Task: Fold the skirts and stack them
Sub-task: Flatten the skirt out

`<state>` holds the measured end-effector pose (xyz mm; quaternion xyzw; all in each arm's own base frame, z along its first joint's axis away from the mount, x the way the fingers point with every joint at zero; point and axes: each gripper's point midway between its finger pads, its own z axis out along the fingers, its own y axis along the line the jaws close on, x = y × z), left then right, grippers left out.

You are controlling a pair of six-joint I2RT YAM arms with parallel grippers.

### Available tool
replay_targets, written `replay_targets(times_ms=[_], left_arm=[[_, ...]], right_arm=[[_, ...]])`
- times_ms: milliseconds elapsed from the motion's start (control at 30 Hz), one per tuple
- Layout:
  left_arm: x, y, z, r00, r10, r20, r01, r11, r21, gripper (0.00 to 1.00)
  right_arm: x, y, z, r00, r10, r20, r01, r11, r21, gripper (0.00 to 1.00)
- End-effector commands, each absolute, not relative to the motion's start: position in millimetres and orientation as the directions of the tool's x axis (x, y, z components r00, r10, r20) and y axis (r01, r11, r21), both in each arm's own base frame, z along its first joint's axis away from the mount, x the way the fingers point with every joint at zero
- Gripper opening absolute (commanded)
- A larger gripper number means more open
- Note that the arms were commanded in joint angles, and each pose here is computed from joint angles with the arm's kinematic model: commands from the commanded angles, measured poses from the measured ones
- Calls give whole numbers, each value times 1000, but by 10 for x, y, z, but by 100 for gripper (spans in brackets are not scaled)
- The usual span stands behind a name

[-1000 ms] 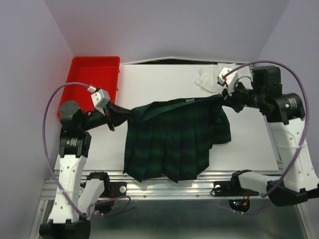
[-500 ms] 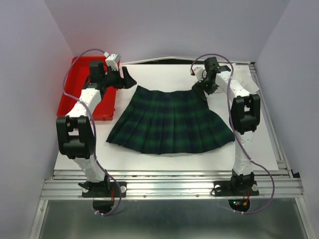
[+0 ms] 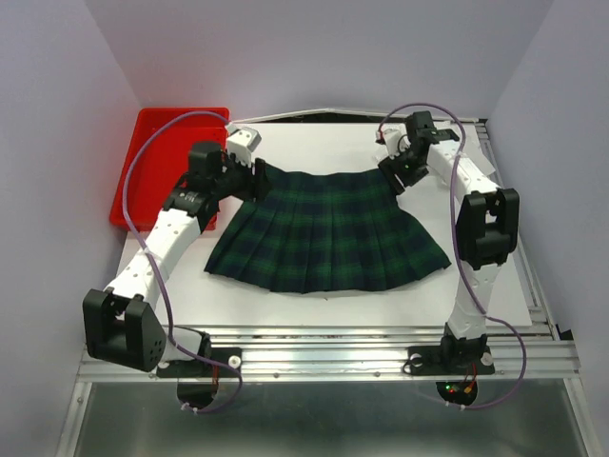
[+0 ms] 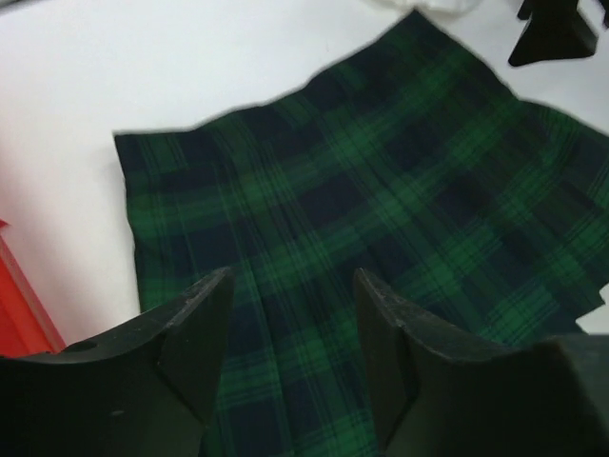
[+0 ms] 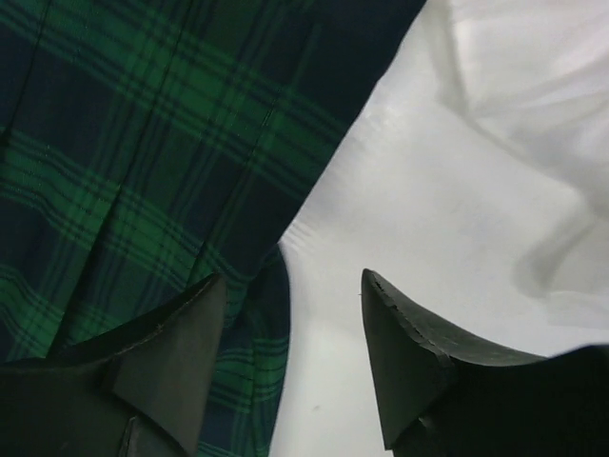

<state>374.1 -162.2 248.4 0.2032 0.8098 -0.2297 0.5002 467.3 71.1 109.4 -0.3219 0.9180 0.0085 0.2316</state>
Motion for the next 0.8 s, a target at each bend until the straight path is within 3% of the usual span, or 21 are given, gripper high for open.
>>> replay_targets(times_ms=[0,200,233,300,400,433,533,633,667,767], left_arm=[[3564,-1485,1972,-523,149,-839,474,869,-141,60],[3508,-1529,1699,-560,180,-809,489,860,-147,58],[3518,-1535,1573,-587,191,-787,485,861,-153,58],[3526,-1552,1443,-613,203,-763,488,858,-163,58],[3580,-1574,1183,-666,227,-710,481,859,-177,49],[3621,-1603,1083,-684,238,-690,486,854,-187,45],[3651,-1697,1018,-695,254,-673,517,827,-221,43],[3687,-1876,1240,-631,244,-736,587,771,-248,45],[3703,-1909,1318,-612,241,-753,601,761,-244,46],[3691,-2047,1621,-531,252,-809,659,723,-207,50]], right_arm=[[4204,709,898,-793,-481,-375,-560,818,134,63],[3778,816,613,-862,-410,-300,-492,819,294,63],[3676,827,535,-875,-403,-269,-476,820,319,59],[3585,872,503,-885,-393,-249,-461,812,358,40],[3482,970,642,-902,-352,-252,-430,787,442,23],[3526,969,789,-901,-328,-284,-428,781,454,22],[3556,1042,1066,-903,-280,-326,-416,759,501,32],[3659,946,1289,-888,-246,-389,-414,796,441,82],[3667,890,1340,-882,-246,-401,-411,817,403,87],[3624,678,1374,-875,-251,-413,-384,880,279,87]])
